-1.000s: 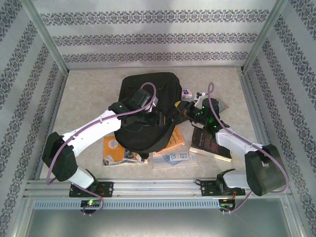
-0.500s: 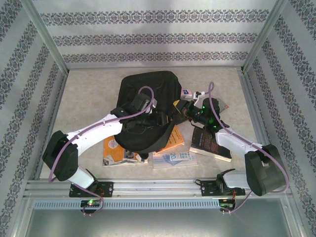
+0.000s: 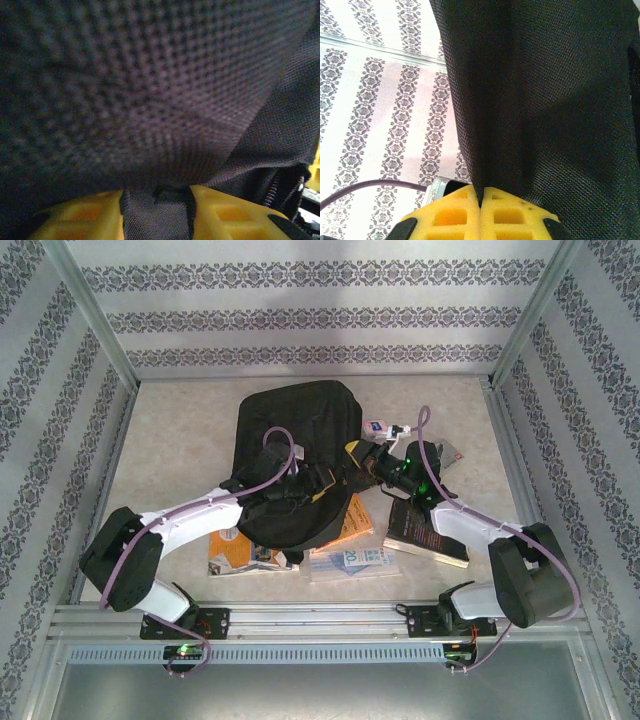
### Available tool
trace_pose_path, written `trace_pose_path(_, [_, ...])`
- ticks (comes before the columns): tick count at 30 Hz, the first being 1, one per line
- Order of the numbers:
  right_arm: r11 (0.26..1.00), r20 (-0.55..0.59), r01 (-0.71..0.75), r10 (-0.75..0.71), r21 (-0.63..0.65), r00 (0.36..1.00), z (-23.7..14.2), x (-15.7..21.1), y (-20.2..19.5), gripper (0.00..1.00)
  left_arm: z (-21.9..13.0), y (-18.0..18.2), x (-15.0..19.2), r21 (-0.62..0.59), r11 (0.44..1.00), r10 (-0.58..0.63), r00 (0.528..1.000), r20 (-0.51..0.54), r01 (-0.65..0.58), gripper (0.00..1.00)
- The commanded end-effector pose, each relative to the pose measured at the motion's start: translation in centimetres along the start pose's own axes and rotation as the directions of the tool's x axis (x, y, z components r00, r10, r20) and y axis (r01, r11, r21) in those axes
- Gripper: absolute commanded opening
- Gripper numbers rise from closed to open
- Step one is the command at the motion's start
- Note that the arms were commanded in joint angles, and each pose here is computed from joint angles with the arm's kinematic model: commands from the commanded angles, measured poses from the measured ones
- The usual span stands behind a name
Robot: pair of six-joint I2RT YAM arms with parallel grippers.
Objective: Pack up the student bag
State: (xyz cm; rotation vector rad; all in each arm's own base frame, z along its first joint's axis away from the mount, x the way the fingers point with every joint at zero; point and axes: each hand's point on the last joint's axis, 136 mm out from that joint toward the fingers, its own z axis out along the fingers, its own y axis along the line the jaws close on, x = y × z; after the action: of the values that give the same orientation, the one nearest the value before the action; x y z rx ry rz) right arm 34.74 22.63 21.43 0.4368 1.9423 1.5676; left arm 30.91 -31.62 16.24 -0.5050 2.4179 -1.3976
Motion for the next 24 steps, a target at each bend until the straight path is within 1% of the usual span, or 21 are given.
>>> trace_pose_path(1, [0.990, -0.005, 0.062, -0.063, -0.128, 0.998, 0.0, 0.4, 3.5, 0.00, -1.0, -4.3, -0.8, 0.185, 0.983, 0.001, 1.000, 0.026, -0.006, 0.31])
trace_pose_path(5, [0.990, -0.006, 0.063, -0.065, -0.124, 0.998, 0.1, 0.4, 3.4, 0.00, -1.5, -4.5, -0.9, 0.202, 0.979, 0.015, 0.999, 0.032, -0.021, 0.23])
trace_pose_path(8, [0.991, -0.005, 0.070, -0.071, -0.118, 0.997, 0.0, 0.4, 3.3, 0.00, -1.9, -4.4, -1.0, 0.193, 0.980, 0.034, 0.998, 0.044, -0.042, 0.12])
trace_pose_path(10, [0.991, 0.000, 0.076, -0.077, -0.108, 0.997, 0.0, 0.3, 3.1, 0.00, -2.4, -4.2, -1.2, 0.187, 0.981, 0.041, 0.998, 0.057, -0.051, 0.01])
trace_pose_path(17, [0.993, 0.026, 0.094, -0.093, -0.076, 0.995, -0.8, -0.4, 2.6, 0.00, -4.3, -2.6, -2.3, 0.132, 0.989, 0.055, 0.992, 0.117, -0.070, 0.00])
trace_pose_path(21, [0.992, 0.041, 0.106, -0.104, -0.071, 0.994, -1.1, -0.8, 2.5, 0.00, -4.7, -1.8, -2.3, 0.113, 0.991, 0.057, 0.990, 0.126, -0.072, 0.00])
trace_pose_path(24, [0.994, 0.044, 0.097, -0.095, -0.042, 0.995, -1.2, -1.0, 1.8, 0.00, -4.8, -1.3, -2.2, 0.109, 0.991, 0.056, 0.990, 0.128, -0.071, 0.00])
